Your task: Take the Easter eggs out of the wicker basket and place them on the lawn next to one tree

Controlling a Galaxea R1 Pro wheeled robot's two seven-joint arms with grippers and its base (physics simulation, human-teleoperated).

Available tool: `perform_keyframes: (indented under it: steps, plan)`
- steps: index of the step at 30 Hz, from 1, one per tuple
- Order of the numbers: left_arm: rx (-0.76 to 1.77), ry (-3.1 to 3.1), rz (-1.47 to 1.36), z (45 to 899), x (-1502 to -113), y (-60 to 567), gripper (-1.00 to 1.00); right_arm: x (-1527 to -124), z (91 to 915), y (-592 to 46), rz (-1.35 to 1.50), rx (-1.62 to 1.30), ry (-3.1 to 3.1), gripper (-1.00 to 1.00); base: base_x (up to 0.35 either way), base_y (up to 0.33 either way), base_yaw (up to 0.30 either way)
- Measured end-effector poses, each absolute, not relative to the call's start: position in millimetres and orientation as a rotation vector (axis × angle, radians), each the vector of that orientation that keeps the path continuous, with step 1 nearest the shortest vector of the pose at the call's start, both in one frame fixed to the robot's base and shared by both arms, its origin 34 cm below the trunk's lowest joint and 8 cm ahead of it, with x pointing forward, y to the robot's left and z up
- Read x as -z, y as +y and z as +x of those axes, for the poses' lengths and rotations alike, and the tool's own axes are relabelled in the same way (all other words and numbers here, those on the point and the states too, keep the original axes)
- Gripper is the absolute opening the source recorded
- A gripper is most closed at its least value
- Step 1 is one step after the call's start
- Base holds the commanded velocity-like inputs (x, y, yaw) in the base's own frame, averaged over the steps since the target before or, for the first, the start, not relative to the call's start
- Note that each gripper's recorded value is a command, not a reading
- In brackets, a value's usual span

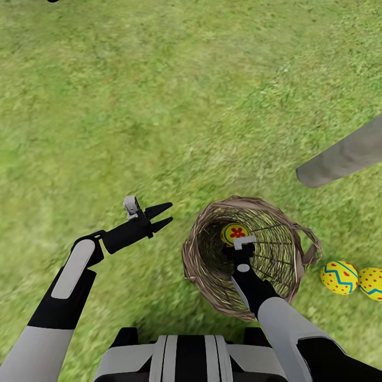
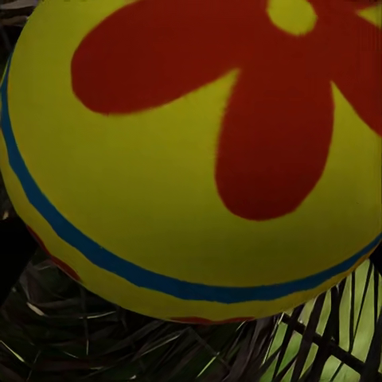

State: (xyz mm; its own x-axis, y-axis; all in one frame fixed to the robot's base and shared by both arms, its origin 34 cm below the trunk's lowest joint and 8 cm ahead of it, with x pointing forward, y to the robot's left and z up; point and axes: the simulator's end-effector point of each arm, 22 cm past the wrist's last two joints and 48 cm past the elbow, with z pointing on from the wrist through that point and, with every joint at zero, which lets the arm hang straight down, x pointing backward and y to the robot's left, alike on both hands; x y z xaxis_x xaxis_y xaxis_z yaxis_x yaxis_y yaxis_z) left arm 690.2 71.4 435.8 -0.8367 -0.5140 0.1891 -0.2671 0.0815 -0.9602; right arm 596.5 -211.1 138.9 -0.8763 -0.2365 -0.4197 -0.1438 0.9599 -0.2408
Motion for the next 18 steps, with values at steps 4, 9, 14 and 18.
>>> perform_keyframes:
  steps: [4, 9, 14, 18]
  plan:
    - [1.841, 2.155, -0.793, 690.2, -435.7, 71.4, 1.00, -139.1, 597.1, -210.9, -0.271, 0.279, 2.651, 1.00, 0.000, 0.000, 0.000]
    - [1.841, 2.155, -0.793, 690.2, -435.7, 71.4, 1.00, -141.6, 601.6, -207.5, -0.259, 0.262, 2.621, 1.00, 0.000, 0.000, 0.000]
    - [1.841, 2.155, -0.793, 690.2, -435.7, 71.4, 1.00, -141.1, 599.3, -205.8, -0.257, 0.253, 2.615, 1.00, 0.000, 0.000, 0.000]
    - [1.841, 2.155, -0.792, 689.3, -431.6, 71.4, 1.00, -137.3, 599.3, -207.6, -0.258, 0.260, 2.612, 1.00, 0.000, 0.000, 0.000]
